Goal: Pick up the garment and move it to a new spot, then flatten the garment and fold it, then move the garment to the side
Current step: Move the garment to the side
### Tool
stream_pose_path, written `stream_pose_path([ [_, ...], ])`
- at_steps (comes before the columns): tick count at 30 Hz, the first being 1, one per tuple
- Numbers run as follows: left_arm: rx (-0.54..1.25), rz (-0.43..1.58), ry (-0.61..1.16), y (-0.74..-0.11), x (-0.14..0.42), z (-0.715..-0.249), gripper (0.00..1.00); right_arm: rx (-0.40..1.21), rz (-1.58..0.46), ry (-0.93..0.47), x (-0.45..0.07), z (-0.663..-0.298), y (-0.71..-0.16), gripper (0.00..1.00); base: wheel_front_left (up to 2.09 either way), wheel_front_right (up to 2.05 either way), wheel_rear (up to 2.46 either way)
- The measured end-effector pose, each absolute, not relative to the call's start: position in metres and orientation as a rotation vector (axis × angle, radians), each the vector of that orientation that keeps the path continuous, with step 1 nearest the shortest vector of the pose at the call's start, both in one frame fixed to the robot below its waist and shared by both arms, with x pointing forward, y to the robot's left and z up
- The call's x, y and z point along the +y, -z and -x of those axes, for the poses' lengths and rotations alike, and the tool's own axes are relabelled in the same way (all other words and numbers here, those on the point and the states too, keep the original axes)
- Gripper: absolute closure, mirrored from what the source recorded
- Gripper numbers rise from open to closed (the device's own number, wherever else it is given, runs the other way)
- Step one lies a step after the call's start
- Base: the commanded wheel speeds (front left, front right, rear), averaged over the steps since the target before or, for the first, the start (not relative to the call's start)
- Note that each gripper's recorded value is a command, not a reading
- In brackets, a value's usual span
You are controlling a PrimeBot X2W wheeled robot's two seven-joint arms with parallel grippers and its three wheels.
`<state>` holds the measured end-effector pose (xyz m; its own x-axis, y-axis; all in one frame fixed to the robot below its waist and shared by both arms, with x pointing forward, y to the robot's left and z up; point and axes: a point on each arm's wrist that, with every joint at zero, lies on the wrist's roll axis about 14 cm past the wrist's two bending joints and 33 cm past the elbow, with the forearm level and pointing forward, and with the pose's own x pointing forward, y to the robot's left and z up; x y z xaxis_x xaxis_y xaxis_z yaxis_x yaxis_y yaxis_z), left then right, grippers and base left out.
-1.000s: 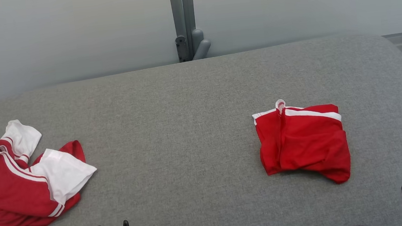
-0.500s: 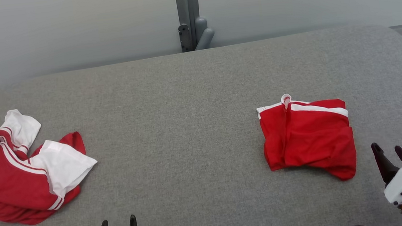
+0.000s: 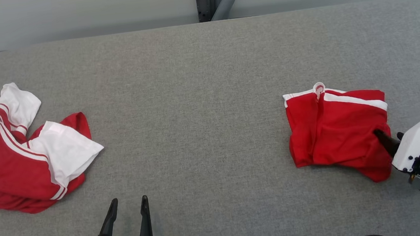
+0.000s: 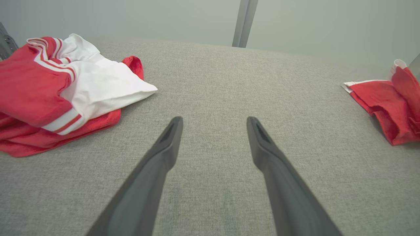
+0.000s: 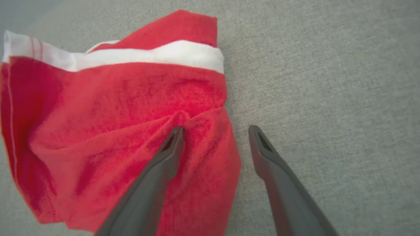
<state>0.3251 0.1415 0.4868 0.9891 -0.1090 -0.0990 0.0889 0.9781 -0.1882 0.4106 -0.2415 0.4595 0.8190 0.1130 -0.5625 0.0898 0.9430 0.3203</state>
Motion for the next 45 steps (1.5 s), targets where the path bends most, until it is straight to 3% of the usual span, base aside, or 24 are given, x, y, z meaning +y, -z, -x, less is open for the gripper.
stream_pose_path([
  [5,0.118,0.183,0.085,-0.484,0.146,-0.329,0.0,0.685,-0.378,-0.014,-0.228,-0.418,-0.435,0.0,0.0,0.0,0.0],
  [6,0.123,0.183,0.08,-0.482,0.148,-0.33,0.0,0.682,-0.433,-0.027,-0.216,-0.423,-0.432,1.0,0.0,0.0,0.0],
  [10,0.13,0.187,0.076,-0.48,0.147,-0.334,0.0,0.672,-0.464,-0.049,-0.208,-0.43,-0.433,1.0,0.0,0.0,0.0],
  [15,0.13,0.194,0.118,-0.48,0.133,-0.344,0.0,0.607,-0.412,-0.033,-0.234,-0.439,-0.455,1.0,0.0,0.0,0.0],
  [23,0.093,0.207,0.213,-0.489,0.104,-0.373,0.0,0.498,-0.161,-0.001,-0.297,-0.461,-0.518,1.0,0.0,0.0,0.0],
  [28,0.091,0.217,0.239,-0.487,0.095,-0.389,0.0,0.495,-0.053,0.02,-0.317,-0.478,-0.529,1.0,0.0,0.0,0.0],
  [45,0.138,0.214,0.264,-0.454,0.087,-0.425,0.0,0.602,0.137,0.233,-0.399,-0.509,-0.483,1.0,0.0,0.0,0.0],
])
